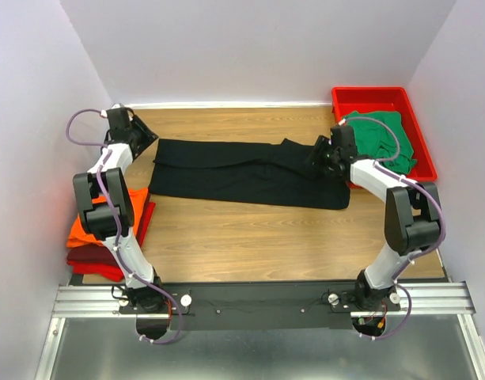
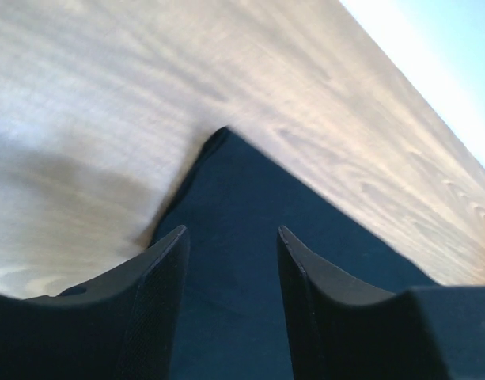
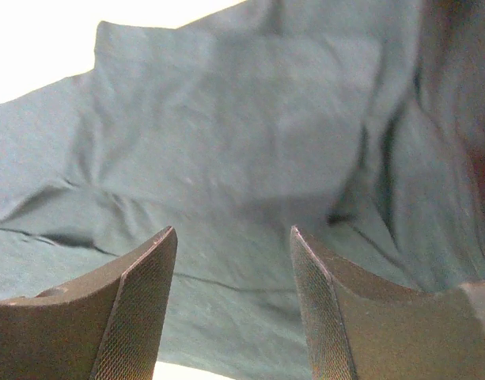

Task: Fold and stack the t-shirts
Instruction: Fold the tshirt

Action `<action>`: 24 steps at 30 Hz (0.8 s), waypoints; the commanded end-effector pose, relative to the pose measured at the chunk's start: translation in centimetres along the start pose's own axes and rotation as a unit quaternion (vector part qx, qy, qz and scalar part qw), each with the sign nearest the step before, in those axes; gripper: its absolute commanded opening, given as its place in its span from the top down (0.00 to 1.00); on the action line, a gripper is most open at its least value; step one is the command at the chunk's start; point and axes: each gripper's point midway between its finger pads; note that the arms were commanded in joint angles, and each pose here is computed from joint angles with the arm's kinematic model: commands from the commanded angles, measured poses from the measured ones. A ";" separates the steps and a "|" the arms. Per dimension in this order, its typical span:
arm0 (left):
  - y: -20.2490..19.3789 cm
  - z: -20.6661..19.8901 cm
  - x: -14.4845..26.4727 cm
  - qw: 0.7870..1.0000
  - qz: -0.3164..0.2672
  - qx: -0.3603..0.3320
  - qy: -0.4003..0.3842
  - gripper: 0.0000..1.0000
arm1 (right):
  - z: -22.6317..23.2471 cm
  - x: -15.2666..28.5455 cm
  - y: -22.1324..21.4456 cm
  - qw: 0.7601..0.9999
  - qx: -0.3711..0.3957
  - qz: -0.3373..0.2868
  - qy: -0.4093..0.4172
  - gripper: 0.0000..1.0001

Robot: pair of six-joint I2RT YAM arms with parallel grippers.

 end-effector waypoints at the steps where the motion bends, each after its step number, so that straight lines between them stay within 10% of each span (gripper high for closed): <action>1: 0.3 -2.6 -0.2 0.999 -0.002 -0.032 -0.004 0.50 | 3.1 -1.4 2.2 0.999 0.021 -0.004 0.035 0.34; 24: -8.8 1.5 -8.2 0.989 0.114 -0.010 0.098 0.63 | 7.3 -10.8 5.3 0.995 0.086 -0.015 0.054 0.34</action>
Point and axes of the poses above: each gripper's point midway between its finger pads, its own x axis back along the fingers, its own z axis along the line the jaws close on, y = z × x, and after that the axes turned 9 degrees about -x, right-handed
